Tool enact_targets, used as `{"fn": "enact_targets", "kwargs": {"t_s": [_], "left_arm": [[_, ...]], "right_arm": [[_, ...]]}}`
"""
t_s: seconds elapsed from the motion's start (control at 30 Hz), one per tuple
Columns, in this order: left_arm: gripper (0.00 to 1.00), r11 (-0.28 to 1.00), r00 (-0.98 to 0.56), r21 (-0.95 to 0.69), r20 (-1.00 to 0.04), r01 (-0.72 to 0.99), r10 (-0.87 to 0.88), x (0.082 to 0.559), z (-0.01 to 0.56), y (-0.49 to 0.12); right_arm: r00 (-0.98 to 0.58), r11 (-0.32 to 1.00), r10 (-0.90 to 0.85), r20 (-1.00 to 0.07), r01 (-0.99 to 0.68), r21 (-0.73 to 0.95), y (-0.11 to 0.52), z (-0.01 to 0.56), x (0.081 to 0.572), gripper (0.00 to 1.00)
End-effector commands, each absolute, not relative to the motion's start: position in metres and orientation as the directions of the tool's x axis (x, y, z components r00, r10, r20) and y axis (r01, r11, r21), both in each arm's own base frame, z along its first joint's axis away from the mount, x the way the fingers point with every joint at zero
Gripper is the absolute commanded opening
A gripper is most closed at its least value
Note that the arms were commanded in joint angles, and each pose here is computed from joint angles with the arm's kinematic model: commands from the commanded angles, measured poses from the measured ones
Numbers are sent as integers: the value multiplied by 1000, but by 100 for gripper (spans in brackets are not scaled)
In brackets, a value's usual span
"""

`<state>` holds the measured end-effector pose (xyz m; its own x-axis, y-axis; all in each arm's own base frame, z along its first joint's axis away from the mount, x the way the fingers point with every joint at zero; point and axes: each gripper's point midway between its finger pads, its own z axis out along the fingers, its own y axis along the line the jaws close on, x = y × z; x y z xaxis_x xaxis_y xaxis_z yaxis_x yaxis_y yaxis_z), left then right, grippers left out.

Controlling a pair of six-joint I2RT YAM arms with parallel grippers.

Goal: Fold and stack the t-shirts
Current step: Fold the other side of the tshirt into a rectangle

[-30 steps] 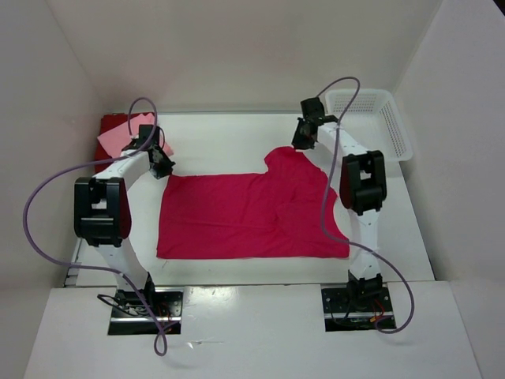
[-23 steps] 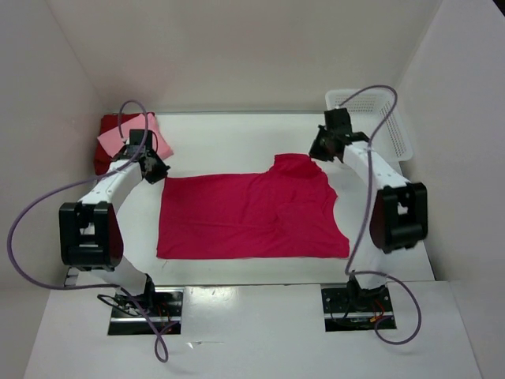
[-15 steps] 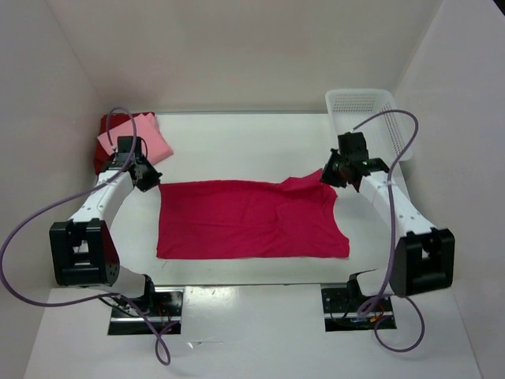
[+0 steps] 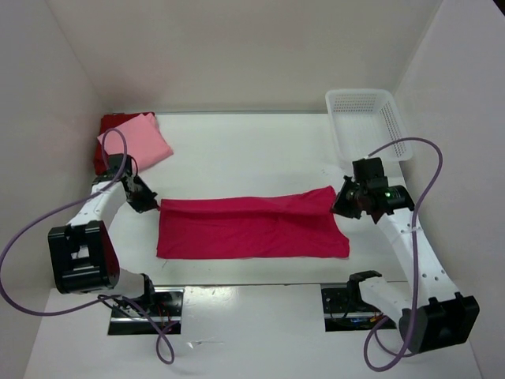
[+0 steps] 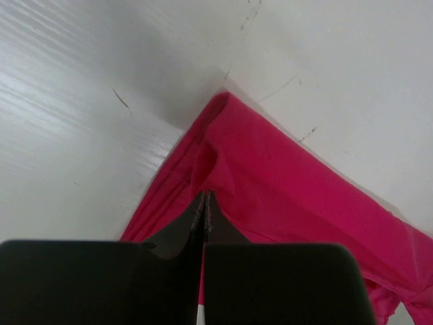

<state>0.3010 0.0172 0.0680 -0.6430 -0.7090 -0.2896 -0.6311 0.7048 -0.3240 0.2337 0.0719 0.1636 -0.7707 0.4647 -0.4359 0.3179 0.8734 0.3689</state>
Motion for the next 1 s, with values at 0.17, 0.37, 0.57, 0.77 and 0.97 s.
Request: {"fn": "enact_targets", "kwargs": {"t_s": [0.17,0.37,0.57,0.77,0.97], "left_arm": [[24,702,-661,-374,-254,-606,-706,283,84,5],[31,711,-586,-446,-405,-543,-702,296,142,10],[36,758,-681,-511,-385,-404,-623,312,128,-52],[36,784,-776,-477,-281,-398,-565,316,79,-83],[36,784,-806,-430,-187,-447,-562,299,38,-84]], "right_arm": [[-788,876,475,-392,379,299,59,163,194,22],[-797,882,449,-403,322,345,72,170,210,24],[-788,878,432,-438,256,404,119,142,274,0],[-815,917,357,-457,212,339,157,92,315,24],[-839,942,311,-446,211,261,158,62,320,40]]}}
